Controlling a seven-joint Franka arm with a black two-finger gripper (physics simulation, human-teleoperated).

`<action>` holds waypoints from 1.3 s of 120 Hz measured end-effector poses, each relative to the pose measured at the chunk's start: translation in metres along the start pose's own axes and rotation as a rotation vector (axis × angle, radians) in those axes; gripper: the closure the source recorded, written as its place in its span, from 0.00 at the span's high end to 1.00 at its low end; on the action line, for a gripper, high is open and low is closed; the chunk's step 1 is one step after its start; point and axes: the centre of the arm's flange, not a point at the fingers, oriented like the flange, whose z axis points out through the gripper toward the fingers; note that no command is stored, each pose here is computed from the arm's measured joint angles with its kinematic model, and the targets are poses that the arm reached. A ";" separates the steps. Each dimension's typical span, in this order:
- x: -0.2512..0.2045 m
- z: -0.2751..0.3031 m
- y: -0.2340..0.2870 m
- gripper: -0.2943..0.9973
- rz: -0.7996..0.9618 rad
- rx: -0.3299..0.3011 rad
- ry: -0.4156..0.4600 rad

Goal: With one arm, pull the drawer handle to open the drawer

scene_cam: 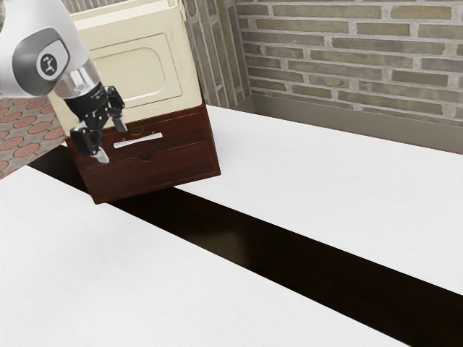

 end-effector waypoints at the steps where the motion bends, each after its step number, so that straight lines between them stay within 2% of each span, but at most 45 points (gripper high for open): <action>1: -0.001 0.000 0.000 0.77 0.000 0.000 0.000; 47: 0.012 0.041 0.027 0.77 -0.057 0.018 -0.024; 89: 0.033 0.065 0.054 0.77 -0.108 -0.035 -0.032; 156: 0.042 0.085 0.079 0.77 -0.137 -0.066 -0.048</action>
